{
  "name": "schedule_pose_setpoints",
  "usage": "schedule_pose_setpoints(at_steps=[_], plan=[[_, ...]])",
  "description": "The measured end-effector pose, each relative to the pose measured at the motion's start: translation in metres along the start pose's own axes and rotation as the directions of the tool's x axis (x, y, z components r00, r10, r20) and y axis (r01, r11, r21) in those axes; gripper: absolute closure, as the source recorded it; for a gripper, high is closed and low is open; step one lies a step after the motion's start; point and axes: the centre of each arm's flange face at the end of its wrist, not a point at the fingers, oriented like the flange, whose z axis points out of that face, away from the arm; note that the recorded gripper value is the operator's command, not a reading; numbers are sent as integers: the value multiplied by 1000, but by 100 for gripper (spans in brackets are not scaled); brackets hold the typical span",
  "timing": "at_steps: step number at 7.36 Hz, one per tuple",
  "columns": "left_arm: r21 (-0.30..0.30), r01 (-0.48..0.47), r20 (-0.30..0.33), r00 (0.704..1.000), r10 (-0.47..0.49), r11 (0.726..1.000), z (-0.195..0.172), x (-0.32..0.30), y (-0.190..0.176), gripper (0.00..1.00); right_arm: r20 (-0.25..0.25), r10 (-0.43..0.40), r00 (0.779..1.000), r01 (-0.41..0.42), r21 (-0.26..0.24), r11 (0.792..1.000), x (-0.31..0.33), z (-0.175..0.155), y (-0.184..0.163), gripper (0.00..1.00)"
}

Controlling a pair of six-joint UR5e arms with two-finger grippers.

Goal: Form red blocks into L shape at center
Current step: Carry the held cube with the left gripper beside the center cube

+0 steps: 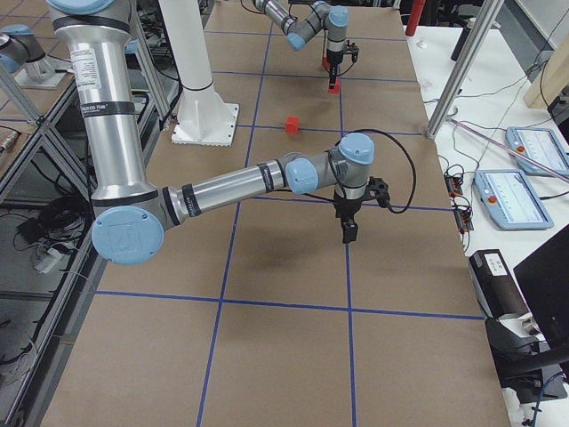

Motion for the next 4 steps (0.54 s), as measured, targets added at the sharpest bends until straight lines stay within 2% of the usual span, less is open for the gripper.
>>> schedule_pose_setpoints(at_steps=[2, 4], plan=[[49, -7, 13, 1000, 7, 999, 1, 66, 19, 90, -3, 18, 1000, -18, -1, 1000, 9, 0, 3, 1], [52, 17, 1, 1000, -17, 998, 6, 137, 33, 89, -4, 27, 1000, -27, 2, 1000, 12, -2, 3, 1]])
